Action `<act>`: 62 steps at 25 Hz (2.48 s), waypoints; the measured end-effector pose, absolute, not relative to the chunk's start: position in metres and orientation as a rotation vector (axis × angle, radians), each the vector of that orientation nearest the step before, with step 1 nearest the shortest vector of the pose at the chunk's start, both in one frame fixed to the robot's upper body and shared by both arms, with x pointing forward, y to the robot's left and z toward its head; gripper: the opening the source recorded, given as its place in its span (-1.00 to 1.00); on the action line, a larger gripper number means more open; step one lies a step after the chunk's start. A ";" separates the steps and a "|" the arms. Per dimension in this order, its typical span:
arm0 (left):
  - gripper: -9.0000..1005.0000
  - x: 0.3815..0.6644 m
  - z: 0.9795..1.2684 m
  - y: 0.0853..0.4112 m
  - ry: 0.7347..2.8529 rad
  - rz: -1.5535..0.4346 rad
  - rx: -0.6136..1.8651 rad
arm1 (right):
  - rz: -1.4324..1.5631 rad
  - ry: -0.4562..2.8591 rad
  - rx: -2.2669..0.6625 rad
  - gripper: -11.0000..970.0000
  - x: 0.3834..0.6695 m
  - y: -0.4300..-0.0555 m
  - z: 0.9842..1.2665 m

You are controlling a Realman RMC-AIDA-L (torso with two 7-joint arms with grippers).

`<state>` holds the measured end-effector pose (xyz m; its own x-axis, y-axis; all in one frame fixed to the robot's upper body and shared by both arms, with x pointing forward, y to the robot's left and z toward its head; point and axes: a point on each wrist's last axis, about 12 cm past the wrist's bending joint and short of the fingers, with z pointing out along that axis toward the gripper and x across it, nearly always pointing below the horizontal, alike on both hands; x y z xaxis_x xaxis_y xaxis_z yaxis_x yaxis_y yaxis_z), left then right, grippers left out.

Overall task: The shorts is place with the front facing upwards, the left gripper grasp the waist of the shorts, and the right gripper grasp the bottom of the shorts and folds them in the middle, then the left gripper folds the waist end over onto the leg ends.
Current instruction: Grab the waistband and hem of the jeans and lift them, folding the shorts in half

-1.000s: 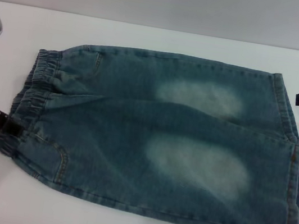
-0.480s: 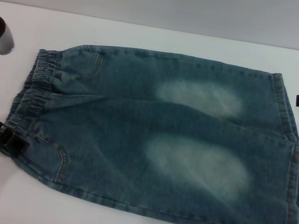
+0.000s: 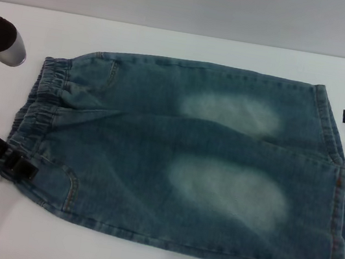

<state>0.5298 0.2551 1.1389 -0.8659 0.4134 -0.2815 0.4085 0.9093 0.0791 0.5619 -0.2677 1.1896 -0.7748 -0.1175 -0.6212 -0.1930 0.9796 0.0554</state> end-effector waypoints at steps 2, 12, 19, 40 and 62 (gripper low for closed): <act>0.59 0.530 1.138 0.254 2.780 0.024 0.619 | 0.153 2.462 -0.218 0.45 0.562 -0.267 1.190; 0.29 0.531 1.140 0.255 2.793 0.041 0.621 | 0.152 2.451 -0.222 0.45 0.560 -0.268 1.194; -0.36 0.532 1.141 0.255 2.793 0.042 0.624 | 0.151 2.456 -0.217 0.45 0.558 -0.269 1.193; -0.93 0.540 1.149 0.244 2.763 0.050 0.680 | 0.212 2.659 -0.298 0.45 0.526 -0.254 1.175; -0.93 0.549 1.146 0.231 2.766 0.057 0.746 | 0.251 2.797 -0.234 0.45 0.470 -0.246 1.143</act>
